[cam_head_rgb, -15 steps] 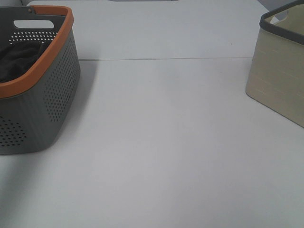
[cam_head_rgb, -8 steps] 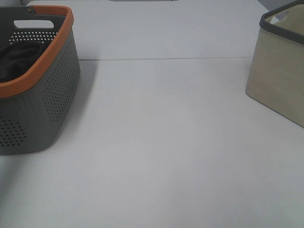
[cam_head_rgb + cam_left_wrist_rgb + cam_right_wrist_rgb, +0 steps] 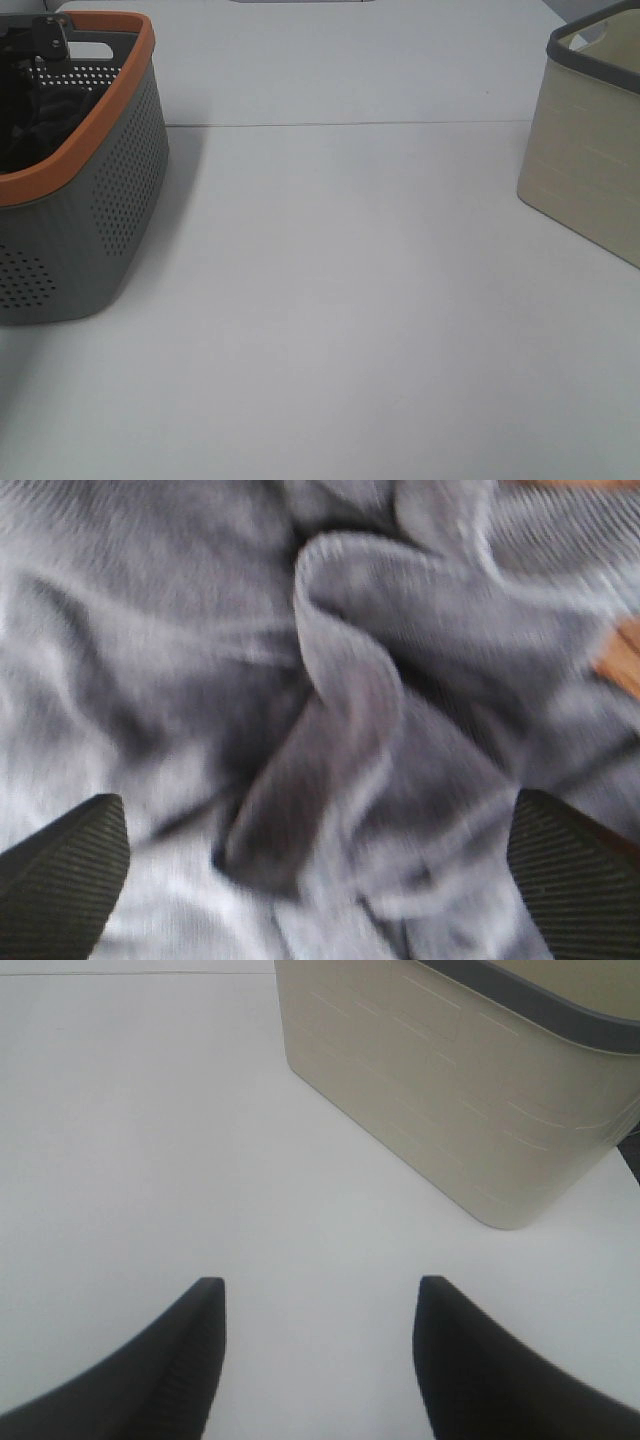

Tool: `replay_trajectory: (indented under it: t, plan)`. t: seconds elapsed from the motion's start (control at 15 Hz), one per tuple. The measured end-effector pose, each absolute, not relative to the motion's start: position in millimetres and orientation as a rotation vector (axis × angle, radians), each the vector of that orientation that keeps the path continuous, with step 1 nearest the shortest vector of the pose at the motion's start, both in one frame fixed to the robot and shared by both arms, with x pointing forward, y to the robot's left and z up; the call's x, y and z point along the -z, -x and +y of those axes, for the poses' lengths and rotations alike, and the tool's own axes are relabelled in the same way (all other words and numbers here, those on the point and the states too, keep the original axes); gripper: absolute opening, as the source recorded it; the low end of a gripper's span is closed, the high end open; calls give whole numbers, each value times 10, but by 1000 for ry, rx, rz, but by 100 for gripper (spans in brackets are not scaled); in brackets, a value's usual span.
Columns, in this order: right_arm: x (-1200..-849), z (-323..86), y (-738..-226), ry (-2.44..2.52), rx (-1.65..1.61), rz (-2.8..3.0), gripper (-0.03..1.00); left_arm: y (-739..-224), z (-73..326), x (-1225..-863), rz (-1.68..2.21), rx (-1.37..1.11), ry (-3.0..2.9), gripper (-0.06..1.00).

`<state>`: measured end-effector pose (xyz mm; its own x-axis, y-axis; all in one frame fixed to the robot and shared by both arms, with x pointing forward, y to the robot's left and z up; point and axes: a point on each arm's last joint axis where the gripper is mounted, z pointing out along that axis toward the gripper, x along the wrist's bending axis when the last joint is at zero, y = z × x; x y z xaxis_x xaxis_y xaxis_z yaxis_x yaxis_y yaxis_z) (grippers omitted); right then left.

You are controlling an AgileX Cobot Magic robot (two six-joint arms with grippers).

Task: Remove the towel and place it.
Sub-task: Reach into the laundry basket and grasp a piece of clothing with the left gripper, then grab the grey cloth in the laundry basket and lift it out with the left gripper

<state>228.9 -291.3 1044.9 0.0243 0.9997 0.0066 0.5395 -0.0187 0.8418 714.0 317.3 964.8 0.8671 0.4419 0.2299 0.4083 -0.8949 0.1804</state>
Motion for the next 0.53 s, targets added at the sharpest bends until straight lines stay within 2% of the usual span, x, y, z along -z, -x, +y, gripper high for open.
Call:
replay_trajectory:
  t: [0.13,0.4,0.53]
  plan:
    - [-10449,-2913,-2289,-1636,-877,1591,50,-7173,3156,-9610,677,-423,-2882,88]
    - [-10449,-2913,-2289,-1636,-877,1591,50,-7178,3136,-9578,688,-404,-2858,61]
    - [-10449,-2913,-2289,-1636,-877,1591,50,-7148,3132,-9570,687,-353,-2870,58]
